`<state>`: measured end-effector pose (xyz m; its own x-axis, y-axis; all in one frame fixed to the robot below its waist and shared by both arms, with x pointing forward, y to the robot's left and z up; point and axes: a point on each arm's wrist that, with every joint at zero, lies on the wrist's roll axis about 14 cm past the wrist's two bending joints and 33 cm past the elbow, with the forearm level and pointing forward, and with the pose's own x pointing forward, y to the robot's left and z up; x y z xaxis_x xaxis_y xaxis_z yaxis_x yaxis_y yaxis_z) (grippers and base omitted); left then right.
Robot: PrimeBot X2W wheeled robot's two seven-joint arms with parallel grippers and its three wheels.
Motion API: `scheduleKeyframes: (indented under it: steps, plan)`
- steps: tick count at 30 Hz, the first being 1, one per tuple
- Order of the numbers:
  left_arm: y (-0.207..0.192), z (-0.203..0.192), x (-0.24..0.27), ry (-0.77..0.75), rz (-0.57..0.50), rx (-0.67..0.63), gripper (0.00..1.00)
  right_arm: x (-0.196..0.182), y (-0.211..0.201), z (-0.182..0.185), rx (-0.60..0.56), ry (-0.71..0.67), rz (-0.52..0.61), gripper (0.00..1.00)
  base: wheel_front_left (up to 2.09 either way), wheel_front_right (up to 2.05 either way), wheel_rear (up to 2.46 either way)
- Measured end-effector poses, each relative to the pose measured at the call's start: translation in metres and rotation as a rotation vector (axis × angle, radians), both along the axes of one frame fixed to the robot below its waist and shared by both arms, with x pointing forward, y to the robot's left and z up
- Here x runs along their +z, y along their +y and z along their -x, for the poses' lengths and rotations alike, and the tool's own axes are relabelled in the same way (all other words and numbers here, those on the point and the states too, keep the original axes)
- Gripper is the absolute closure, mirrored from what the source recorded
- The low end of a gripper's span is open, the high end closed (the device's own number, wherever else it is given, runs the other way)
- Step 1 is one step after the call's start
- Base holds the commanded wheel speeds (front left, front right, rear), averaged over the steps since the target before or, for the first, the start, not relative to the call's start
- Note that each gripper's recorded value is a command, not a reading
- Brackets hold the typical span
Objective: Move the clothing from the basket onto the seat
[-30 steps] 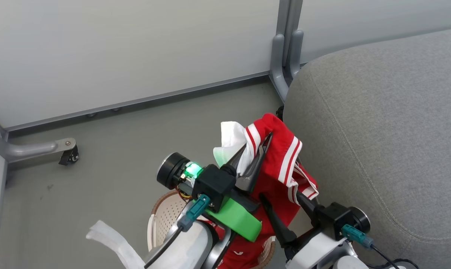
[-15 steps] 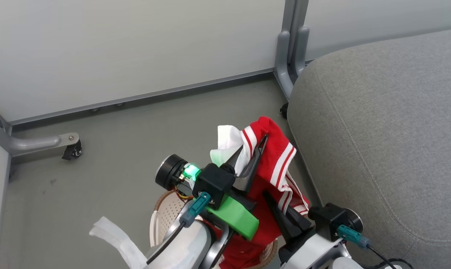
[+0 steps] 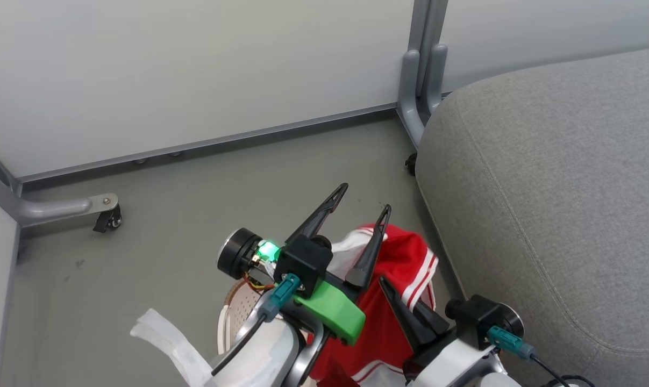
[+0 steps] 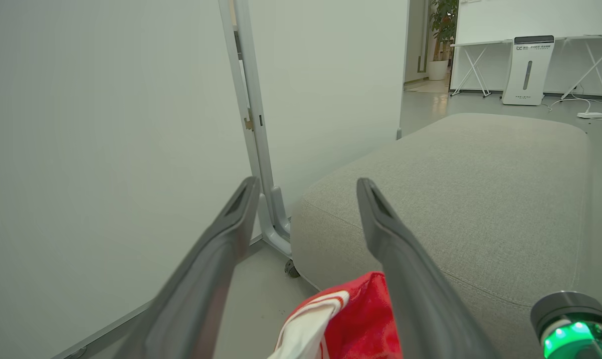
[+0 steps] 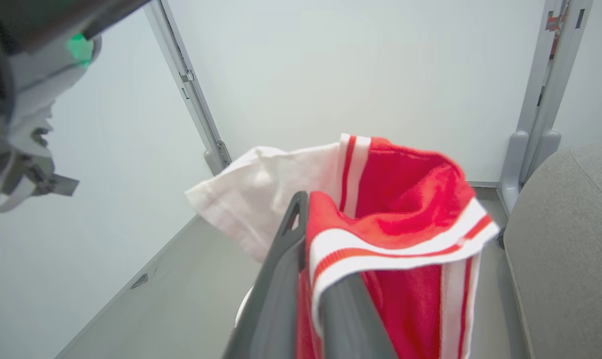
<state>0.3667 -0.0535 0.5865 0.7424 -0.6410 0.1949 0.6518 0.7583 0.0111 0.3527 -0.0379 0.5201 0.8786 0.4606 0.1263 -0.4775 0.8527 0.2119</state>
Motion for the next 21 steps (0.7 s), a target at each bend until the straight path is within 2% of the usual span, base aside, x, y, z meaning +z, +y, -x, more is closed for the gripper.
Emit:
scheduleKeyframes:
  steps: [15, 21]
  plan:
    - [0.008, -0.005, -0.003, -0.002, -0.005, 0.031, 0.00, 0.007, -0.005, 0.000, -0.014, -0.024, 0.002, 1.00, 0.00, 0.00, 0.00]
    - [0.017, -0.010, -0.012, 0.000, -0.005, 0.070, 0.00, 0.026, -0.019, -0.007, -0.053, -0.092, 0.011, 1.00, 0.00, 0.00, 0.00]
